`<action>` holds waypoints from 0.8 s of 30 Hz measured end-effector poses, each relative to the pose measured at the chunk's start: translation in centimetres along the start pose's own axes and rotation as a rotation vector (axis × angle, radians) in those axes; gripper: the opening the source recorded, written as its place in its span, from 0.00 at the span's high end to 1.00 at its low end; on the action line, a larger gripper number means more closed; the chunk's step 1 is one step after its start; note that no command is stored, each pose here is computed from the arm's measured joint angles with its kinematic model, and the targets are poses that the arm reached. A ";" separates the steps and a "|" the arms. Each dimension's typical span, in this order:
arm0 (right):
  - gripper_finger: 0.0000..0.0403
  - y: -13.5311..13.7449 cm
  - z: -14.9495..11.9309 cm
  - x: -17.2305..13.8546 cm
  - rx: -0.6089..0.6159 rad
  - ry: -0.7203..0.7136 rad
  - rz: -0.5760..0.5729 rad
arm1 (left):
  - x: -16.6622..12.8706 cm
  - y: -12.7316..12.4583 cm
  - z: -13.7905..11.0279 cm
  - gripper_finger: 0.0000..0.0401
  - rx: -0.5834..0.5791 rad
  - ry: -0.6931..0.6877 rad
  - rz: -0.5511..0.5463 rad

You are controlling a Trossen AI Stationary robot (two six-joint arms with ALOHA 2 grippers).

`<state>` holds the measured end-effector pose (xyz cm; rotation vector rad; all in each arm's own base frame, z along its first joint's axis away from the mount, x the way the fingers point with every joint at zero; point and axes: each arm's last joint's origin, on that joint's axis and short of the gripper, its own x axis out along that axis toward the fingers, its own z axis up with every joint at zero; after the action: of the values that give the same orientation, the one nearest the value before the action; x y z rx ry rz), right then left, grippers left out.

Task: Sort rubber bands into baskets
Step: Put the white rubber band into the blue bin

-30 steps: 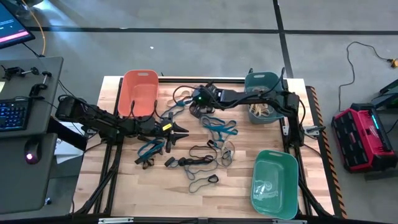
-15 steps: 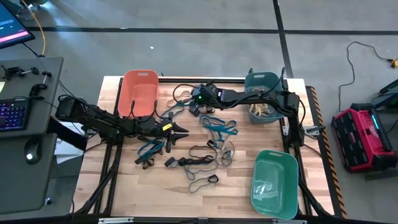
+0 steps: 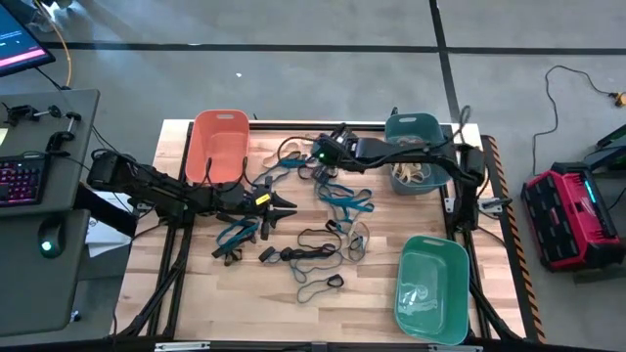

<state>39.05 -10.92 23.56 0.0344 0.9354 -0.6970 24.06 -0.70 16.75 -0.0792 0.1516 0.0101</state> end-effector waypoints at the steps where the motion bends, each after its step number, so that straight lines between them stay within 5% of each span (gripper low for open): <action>1: 1.00 -0.3 0.0 -0.5 0.002 0.009 -0.015 | 0.0 0.0 0.0 0.83 0.000 0.000 0.000; 15: 1.00 -6.8 -2.7 -9.1 0.198 0.183 -0.330 | 0.0 0.0 0.0 0.83 0.000 -0.003 -0.001; 24: 1.00 -11.0 -5.5 -11.4 0.383 0.360 -0.608 | 0.0 0.0 0.0 0.83 0.000 -0.003 -0.001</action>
<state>24.35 -11.69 31.60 0.2274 1.1551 -1.4642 24.07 -0.73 16.78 -0.0793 0.1486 0.0090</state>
